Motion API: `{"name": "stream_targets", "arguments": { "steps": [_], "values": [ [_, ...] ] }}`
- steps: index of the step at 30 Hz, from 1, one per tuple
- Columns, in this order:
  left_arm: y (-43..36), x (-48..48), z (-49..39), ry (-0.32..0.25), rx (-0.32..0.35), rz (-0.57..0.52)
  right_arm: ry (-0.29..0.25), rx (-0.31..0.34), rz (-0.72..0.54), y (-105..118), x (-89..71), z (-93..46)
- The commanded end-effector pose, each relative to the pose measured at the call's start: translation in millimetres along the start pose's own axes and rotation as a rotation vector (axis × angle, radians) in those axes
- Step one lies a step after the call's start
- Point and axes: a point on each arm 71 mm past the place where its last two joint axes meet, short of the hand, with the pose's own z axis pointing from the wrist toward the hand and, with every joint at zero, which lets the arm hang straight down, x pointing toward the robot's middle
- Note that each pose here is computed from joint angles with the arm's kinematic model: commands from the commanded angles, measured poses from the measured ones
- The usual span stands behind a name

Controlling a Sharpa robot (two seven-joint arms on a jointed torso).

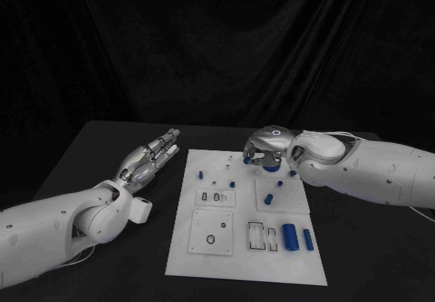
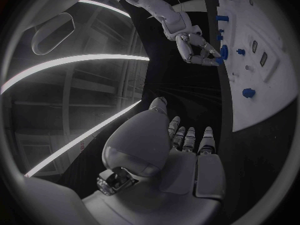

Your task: Assemble the parts on the task board

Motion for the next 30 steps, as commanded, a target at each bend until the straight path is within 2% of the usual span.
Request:
{"name": "stream_targets", "arguments": {
  "steps": [1,13,30],
  "values": [
    [-6.8,2.9,2.4,0.017,0.087,-0.009,-0.025,0.026,0.018,-2,-3.7,6.9],
    [-5.1,4.3,5.4,0.024,0.082,-0.012,-0.011,0.045,0.017,1,4.7,33.5],
    [-3.6,6.9,7.9,0.037,0.072,-0.02,0.003,0.066,0.007,0,9.6,46.6]
  ]
}}
